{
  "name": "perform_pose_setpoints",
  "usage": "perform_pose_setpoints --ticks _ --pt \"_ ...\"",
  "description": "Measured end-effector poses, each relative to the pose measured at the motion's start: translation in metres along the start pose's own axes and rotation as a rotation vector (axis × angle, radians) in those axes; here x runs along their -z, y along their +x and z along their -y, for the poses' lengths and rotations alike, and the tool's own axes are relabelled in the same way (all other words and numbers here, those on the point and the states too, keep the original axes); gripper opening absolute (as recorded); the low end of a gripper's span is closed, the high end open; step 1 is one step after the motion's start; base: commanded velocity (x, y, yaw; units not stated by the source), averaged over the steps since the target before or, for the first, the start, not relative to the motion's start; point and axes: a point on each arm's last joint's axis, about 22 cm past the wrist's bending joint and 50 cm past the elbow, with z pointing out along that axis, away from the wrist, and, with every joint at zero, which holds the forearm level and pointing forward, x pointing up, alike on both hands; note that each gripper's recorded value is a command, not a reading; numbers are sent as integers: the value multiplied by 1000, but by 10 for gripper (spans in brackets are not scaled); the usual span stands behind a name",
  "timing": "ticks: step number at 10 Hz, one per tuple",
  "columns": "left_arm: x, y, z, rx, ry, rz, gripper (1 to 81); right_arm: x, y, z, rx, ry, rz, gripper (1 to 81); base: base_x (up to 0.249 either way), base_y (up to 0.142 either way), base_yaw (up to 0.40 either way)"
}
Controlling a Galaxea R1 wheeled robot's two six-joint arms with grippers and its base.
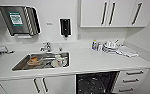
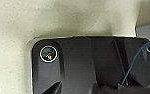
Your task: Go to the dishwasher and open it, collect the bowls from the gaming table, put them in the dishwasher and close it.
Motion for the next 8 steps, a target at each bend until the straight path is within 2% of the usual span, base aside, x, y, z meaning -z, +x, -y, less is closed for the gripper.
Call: perform_pose_setpoints --ticks 3,4,6,8 --pt "14 -26 -9 16 11 33 811 20 -31 1 -13 -9 38 811 0 0 0" --pt "20 -34 -9 20 23 45 811 26 -39 5 -17 -8 47 811 0 0 0" --pt "28 -40 -11 19 39 43 811 34 -47 19 -16 6 48 811 0 0 0" --pt "36 -45 -27 15 27 33 811 48 -49 21 -11 4 32 811 0 0 0"
